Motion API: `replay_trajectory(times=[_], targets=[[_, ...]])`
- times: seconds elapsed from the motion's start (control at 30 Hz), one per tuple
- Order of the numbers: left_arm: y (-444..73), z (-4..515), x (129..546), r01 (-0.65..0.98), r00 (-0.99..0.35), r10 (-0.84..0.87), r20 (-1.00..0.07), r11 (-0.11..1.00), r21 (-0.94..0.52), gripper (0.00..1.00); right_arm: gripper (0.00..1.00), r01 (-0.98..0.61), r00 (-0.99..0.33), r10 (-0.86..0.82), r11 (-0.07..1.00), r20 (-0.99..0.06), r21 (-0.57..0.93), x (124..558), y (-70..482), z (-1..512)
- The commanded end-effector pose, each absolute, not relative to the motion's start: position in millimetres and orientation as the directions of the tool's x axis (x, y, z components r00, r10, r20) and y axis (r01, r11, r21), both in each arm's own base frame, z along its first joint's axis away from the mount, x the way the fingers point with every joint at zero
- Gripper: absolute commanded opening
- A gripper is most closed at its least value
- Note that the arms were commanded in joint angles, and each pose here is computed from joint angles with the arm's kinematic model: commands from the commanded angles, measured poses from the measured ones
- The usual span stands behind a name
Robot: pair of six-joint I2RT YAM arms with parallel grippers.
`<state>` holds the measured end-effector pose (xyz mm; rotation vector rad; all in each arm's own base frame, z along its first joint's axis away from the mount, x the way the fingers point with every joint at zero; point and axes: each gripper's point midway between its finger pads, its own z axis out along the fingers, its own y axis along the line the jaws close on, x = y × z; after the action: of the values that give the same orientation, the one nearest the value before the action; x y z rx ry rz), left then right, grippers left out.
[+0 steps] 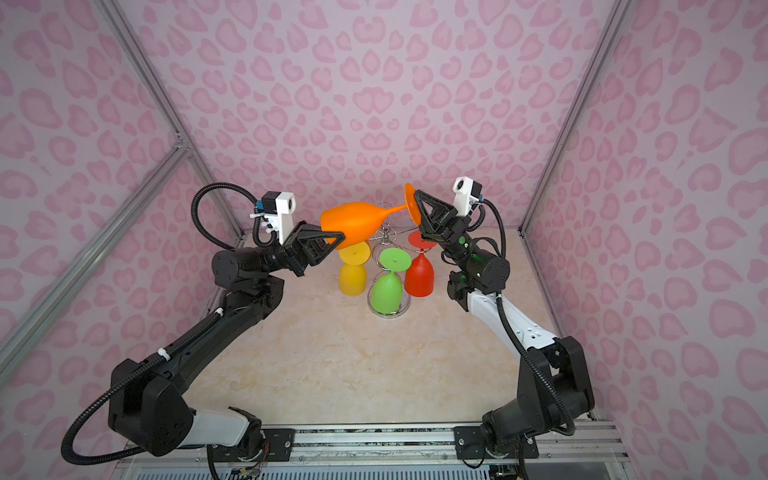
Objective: Take the wine glass off the wine glass rack
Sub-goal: 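Grasp the orange glass bowl with the left gripper while the right gripper releases and withdraws, then lower the orange glass upright onto the table near the rack with the left gripper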
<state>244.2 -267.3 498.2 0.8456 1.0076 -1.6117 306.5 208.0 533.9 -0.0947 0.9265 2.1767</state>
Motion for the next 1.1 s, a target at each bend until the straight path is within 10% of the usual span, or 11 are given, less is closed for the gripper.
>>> replay_trajectory(times=[0.0, 0.37, 0.67, 1.07], targets=[[-262.1, 508.0, 243.0, 0.974, -0.228, -0.423, -0.877, -0.115, -0.197, 0.06, 0.2, -0.689, -0.707, 0.565, -0.416, -0.425, 0.593, 298.8, 219.7, 523.7], [-260.1, 512.5, 198.4, 0.981, -0.17, -0.338, -0.926, -0.147, -0.126, 0.05, 0.67, -0.74, -0.533, 0.663, -0.064, -0.526, 0.67, 332.7, 157.2, 510.7], [-278.0, 459.5, 192.8, 0.984, -0.145, -0.004, -0.989, 0.105, -0.145, 0.02, 0.77, -0.311, -0.309, 0.517, 0.738, -0.798, 0.599, 347.5, 74.0, 441.0], [-287.1, 375.7, 135.3, 0.987, -0.1, 0.503, -0.858, 0.158, -0.023, 0.02, 0.77, -0.059, -0.343, 0.562, 0.787, -0.753, 0.614, 341.2, 20.0, 372.2]])
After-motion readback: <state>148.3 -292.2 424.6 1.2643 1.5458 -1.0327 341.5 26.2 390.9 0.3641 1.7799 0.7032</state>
